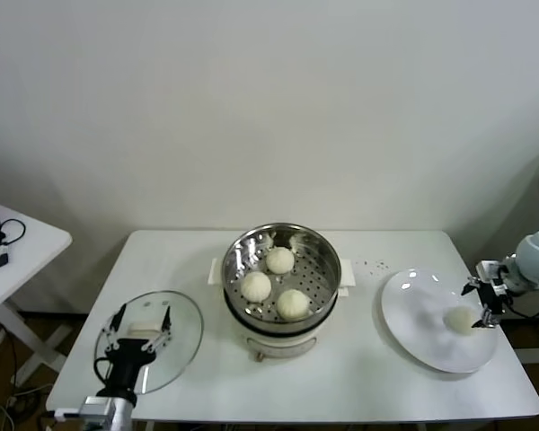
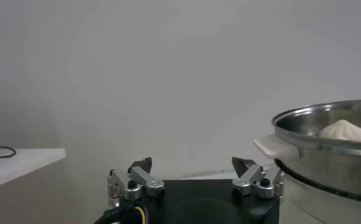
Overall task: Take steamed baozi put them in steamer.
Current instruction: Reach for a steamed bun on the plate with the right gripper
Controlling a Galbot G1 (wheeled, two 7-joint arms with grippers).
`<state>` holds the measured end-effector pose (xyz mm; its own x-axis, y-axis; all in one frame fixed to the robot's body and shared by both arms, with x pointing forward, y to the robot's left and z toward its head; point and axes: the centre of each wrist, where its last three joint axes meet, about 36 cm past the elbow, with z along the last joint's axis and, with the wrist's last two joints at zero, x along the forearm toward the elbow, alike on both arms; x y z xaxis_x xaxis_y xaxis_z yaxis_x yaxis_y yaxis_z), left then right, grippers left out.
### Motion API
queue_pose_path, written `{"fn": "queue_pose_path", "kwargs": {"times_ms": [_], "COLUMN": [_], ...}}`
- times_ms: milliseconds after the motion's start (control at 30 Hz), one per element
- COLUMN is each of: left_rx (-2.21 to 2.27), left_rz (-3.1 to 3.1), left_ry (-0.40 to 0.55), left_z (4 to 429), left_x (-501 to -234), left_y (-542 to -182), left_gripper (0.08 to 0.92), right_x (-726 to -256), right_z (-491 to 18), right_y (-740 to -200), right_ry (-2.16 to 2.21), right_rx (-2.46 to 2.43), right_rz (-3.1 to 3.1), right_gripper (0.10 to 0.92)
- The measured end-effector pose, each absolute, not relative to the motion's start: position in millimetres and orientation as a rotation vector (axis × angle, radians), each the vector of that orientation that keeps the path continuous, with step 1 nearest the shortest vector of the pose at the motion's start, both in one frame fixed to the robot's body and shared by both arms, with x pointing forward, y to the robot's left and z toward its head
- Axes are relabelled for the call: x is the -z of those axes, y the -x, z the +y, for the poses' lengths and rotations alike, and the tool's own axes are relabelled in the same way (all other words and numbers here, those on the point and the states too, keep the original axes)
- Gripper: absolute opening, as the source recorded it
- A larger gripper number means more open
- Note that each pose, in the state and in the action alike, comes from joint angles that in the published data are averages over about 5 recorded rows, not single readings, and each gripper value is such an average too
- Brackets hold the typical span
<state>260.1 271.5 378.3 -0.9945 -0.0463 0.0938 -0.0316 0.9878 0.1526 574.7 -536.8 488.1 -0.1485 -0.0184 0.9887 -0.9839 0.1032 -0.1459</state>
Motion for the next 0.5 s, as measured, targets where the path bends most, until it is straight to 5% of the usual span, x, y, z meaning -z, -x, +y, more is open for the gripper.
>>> {"fn": "queue_pose_path", "kwargs": {"times_ms": [500], "left_rx": [0.244], "left_rz": [-3.020], "left_ry": [-0.076], "left_z": [274.9], "left_x": [-374.3], "left_y": [-259.0], "left_gripper": [0.823], "right_x": [-458.7], "right_z": [-540.6], "right_y": [-585.3], "right_ry": [-1.076], "right_rx": [-1.183], "right_rz": [-1.361], "right_gripper": [0.823]}}
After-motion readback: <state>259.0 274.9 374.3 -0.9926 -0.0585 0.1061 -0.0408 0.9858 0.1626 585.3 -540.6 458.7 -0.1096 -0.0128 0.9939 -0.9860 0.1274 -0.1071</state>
